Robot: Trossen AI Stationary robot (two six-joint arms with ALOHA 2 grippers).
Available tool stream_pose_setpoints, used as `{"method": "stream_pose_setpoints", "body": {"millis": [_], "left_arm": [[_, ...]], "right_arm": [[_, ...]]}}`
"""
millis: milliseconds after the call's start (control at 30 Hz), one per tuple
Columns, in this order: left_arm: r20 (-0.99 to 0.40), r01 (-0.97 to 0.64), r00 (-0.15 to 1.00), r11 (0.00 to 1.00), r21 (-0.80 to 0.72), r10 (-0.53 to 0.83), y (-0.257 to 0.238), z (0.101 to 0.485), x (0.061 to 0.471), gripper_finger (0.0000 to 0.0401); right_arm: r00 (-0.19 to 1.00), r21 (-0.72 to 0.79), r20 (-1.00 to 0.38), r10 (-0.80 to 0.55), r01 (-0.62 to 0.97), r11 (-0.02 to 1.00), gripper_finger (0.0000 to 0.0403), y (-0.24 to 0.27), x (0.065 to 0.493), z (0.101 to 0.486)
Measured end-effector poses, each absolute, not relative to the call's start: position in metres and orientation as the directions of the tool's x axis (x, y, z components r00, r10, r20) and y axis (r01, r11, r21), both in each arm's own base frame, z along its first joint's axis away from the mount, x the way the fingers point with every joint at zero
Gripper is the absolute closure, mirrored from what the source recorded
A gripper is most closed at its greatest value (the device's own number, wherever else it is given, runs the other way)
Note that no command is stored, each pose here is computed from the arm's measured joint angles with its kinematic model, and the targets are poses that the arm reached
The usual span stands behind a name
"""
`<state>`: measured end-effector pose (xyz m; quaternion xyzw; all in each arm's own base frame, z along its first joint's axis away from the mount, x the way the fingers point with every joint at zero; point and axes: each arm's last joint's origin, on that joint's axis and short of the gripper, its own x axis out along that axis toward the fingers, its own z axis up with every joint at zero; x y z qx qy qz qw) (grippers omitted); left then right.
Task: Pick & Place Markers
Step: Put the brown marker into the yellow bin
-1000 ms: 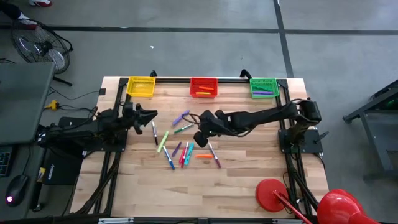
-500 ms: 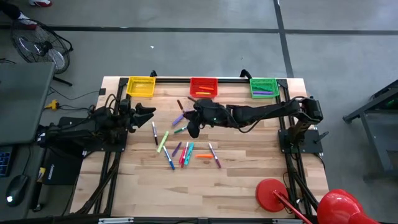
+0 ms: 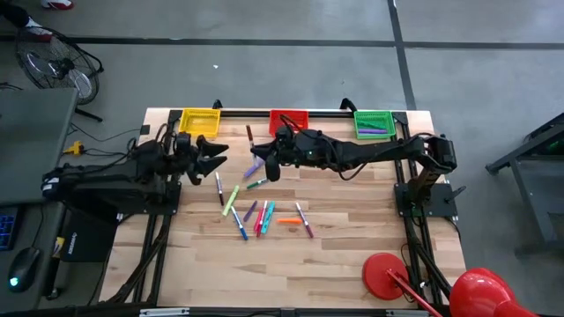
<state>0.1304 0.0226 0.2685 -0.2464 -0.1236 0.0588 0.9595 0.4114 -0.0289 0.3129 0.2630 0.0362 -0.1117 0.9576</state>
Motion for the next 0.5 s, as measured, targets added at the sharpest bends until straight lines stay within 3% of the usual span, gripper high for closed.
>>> {"method": "stream_pose_setpoints", "body": {"millis": [500], "left_arm": [[0.072,-0.083,0.990,0.924,-0.374,0.118,0.032,0.298,0.195,0.0139]], "right_arm": [[0.980,0.480,-0.132,-0.152,0.197,0.855,0.0386,-0.027,0.412,0.313]]}}
